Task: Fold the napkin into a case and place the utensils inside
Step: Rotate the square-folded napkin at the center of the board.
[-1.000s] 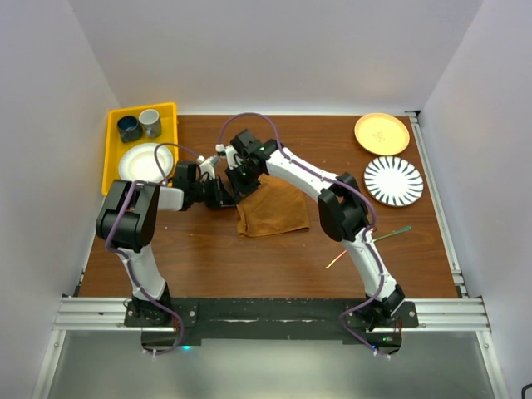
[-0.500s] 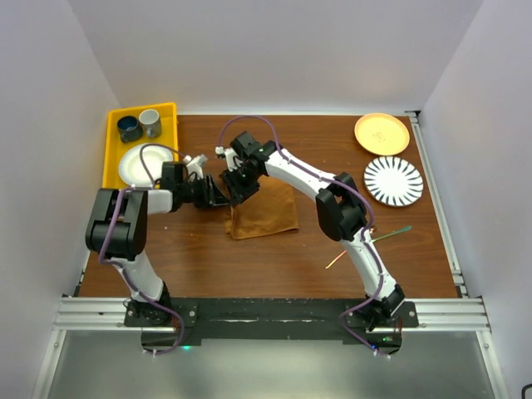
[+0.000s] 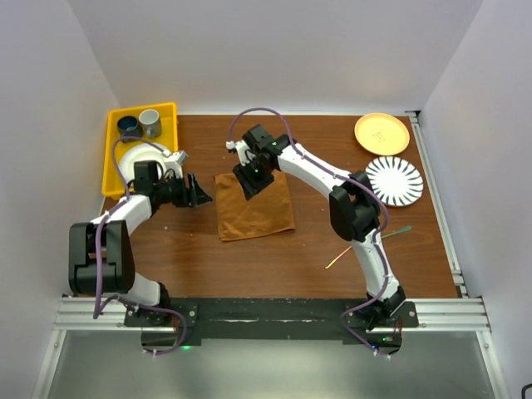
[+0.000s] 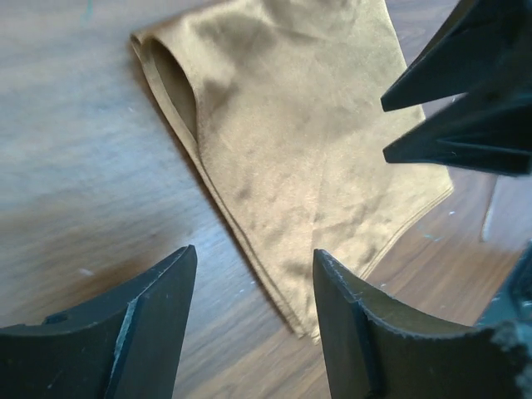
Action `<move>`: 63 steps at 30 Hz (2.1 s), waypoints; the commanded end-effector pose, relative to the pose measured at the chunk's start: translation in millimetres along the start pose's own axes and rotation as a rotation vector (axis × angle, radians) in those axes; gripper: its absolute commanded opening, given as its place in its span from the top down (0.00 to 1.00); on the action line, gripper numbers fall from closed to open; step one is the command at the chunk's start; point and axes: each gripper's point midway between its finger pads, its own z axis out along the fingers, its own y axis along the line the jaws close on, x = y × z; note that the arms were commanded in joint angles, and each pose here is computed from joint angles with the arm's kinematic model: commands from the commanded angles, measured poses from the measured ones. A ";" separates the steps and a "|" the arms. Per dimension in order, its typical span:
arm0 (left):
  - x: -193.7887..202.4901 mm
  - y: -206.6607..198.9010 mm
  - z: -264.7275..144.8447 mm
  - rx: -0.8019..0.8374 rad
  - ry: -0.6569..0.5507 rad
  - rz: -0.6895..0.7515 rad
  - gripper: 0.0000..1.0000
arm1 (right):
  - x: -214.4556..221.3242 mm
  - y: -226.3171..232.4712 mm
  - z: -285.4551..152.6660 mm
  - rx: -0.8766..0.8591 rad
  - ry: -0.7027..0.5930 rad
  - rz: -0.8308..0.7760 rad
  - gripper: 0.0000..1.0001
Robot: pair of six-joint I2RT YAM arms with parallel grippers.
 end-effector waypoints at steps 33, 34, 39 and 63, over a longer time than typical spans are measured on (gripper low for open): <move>-63.3 -26.4 147.8 -0.008 0.166 0.699 0.39 | 20.7 -175.4 -65.1 0.311 -0.025 -0.050 0.33; -58.5 -23.4 148.1 -0.015 0.182 0.699 0.42 | 23.7 -179.0 -57.0 0.302 -0.014 -0.043 0.33; -31.8 -16.5 137.3 -0.015 0.249 0.688 0.57 | 28.1 -183.3 -37.2 0.266 0.005 -0.036 0.35; -2.8 -53.3 2.8 0.198 0.165 0.684 0.33 | 32.2 -60.5 -43.2 -0.300 -0.026 -0.158 0.40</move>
